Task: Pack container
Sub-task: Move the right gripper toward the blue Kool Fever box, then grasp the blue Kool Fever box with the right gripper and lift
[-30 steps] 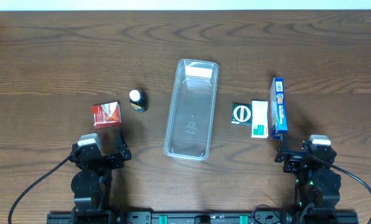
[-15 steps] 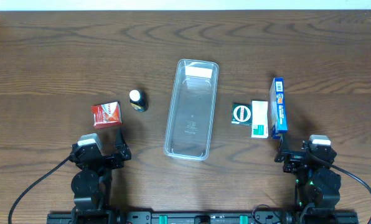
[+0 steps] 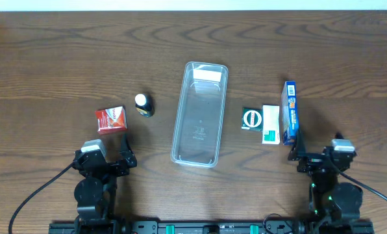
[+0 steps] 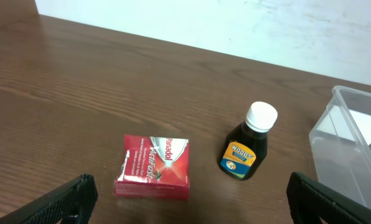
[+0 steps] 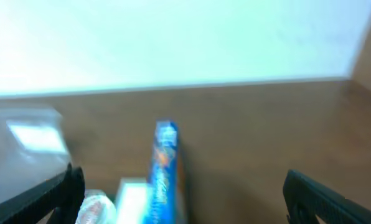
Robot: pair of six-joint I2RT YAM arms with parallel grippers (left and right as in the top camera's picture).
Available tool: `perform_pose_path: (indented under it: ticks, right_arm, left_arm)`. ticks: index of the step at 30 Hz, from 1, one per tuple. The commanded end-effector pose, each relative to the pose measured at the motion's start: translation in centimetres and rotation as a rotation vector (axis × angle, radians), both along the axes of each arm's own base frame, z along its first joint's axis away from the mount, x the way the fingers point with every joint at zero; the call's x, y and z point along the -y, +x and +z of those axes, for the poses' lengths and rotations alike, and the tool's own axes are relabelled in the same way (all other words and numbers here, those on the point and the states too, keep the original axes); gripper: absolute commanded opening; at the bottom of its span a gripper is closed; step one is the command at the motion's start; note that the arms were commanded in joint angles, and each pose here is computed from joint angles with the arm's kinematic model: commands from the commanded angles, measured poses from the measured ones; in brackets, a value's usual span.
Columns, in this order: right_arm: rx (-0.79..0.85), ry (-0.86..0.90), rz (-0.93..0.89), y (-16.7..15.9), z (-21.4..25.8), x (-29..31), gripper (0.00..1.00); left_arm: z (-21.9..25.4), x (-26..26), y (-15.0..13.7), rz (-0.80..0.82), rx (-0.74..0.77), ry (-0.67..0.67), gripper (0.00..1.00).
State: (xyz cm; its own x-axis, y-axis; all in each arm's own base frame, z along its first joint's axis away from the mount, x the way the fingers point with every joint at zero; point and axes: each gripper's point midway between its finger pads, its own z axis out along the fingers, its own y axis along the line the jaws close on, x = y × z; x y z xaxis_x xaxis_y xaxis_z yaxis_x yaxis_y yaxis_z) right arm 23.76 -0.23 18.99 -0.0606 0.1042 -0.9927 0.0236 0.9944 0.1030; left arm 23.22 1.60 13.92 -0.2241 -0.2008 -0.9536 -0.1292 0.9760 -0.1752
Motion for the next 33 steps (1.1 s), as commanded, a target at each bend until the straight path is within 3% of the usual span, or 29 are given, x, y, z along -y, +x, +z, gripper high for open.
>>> perform_pose_path:
  ticks: [1, 4, 8, 20, 25, 28, 33]
  right_arm:
    - [0.086, 0.081, 0.178, -0.2, 2.2, -3.1, 0.99]
    - [0.153, 0.076, 0.156, -0.3, 4.4, -2.7, 0.99]
    - [0.077, 0.080, 0.112, 0.3, 6.0, -2.0, 0.99]
    - [-0.618, 0.022, 0.117, 9.2, 7.4, -2.2, 0.99]
    - [-0.839, 0.054, 0.137, 11.7, 2.4, -2.7, 0.99]
    - [-0.974, 0.061, 0.130, 12.5, -2.0, -2.7, 0.80]
    - [-1.169, 0.063, 0.081, 12.4, -8.1, -2.0, 0.68]
  left_arm:
    - [-1.4, 0.0, 0.0, 0.001, -0.034, 0.000, 0.98]
    - [-1.4, 0.0, 0.0, 0.001, -0.034, -0.001, 0.98]
    - [-1.4, 0.0, 0.0, 0.001, -0.034, 0.000, 0.98]
    - [-1.4, 0.0, 0.0, 0.001, -0.034, 0.000, 0.98]
    - [-1.4, 0.0, 0.0, 0.001, -0.034, -0.001, 0.98]
    - [-1.4, 0.0, 0.0, 0.001, -0.034, 0.000, 0.98]
    - [-1.4, 0.0, 0.0, 0.001, -0.034, 0.000, 0.98]
